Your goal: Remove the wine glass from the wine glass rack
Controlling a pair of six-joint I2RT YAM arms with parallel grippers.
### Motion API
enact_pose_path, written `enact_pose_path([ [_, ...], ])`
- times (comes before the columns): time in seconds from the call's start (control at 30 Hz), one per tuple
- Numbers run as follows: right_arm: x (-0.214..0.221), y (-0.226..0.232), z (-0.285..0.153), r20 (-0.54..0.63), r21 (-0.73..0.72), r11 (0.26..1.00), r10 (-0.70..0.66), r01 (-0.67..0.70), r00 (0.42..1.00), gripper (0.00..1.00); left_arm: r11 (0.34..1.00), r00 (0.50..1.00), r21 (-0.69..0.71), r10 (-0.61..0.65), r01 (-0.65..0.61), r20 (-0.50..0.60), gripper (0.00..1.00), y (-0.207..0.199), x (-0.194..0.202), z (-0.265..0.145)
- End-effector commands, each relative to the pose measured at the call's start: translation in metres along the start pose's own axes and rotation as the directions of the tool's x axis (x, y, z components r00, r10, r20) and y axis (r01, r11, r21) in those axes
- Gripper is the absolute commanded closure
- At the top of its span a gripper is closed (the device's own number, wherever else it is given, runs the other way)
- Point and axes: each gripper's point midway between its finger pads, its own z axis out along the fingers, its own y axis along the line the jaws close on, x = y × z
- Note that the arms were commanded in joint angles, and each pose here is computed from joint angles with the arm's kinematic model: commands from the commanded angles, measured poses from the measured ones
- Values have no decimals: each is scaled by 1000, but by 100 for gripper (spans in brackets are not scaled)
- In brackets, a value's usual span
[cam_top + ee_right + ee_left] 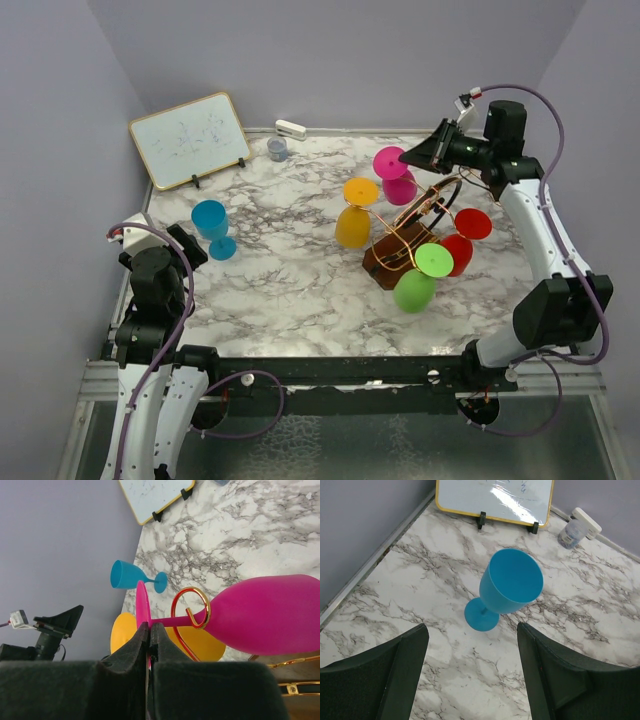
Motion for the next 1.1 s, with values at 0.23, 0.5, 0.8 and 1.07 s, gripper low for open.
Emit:
enact_pose_path([
  [0.23,-16,4,-33,137,161,985,-92,69,986,99,1000,1000,21,4,-4,0,26,-3,2,1],
  [0.5,-32,3,-29,195,155,985,-108,78,975,99,1000,1000,23,4,-4,1,26,-4,2,0],
  [0.8,-65,22,-7,244,5,990,-136,139,960,99,999,1000,32,4,-4,-3,26,-6,3,0],
  [1.07,-78,102,-11,330,-134,864,-422,485,844,99,999,1000,38,4,-4,-4,26,-7,3,1],
])
